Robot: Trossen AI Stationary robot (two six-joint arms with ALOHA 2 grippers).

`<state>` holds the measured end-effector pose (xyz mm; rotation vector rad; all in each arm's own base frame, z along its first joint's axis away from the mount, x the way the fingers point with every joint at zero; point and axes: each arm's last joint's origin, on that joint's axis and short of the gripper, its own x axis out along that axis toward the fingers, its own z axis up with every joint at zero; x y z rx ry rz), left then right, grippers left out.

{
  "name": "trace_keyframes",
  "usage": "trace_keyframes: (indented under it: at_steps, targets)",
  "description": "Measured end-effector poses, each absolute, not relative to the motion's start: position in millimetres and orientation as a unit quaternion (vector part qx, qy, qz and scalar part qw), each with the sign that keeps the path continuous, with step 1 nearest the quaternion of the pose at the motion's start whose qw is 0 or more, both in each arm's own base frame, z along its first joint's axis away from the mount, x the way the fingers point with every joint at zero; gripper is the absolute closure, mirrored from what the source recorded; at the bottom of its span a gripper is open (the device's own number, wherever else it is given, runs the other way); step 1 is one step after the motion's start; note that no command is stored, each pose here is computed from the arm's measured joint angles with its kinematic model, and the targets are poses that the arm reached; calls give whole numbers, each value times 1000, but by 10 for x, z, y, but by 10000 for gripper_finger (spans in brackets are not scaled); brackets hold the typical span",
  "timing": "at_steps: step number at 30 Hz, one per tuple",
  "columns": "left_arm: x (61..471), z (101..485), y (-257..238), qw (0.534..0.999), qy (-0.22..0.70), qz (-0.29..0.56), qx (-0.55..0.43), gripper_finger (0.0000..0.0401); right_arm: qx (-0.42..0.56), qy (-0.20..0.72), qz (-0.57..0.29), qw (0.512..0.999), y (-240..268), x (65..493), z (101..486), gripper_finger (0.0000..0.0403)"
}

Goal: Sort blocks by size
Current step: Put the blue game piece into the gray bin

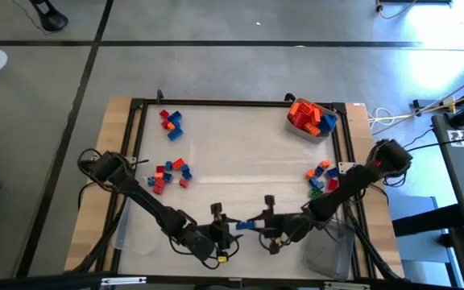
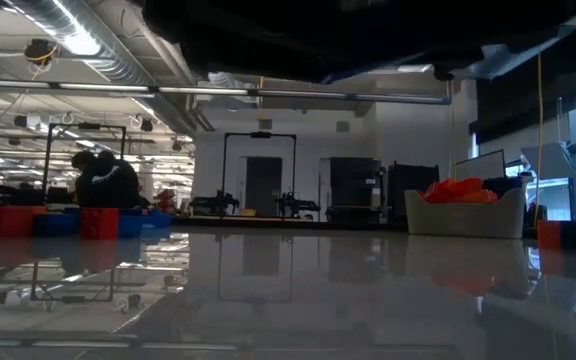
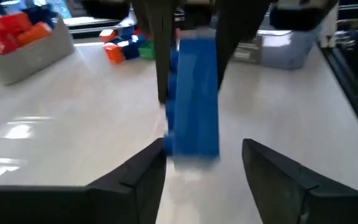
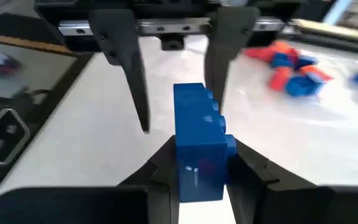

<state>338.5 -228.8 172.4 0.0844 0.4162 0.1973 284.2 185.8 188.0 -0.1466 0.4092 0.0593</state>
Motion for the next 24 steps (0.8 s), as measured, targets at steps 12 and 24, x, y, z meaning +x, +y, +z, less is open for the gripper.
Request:
trace_keyframes:
  at_steps: [12, 24]
  targets:
    - [3246, 1619, -2343, 959, 259, 92, 64, 191, -131, 203, -210, 947, 1146, 2338, 2646, 308]
    - [3287, 1493, -2321, 955, 268, 100, 76, 191, -103, 280, -398, 868, 46, 2139, 2805, 301]
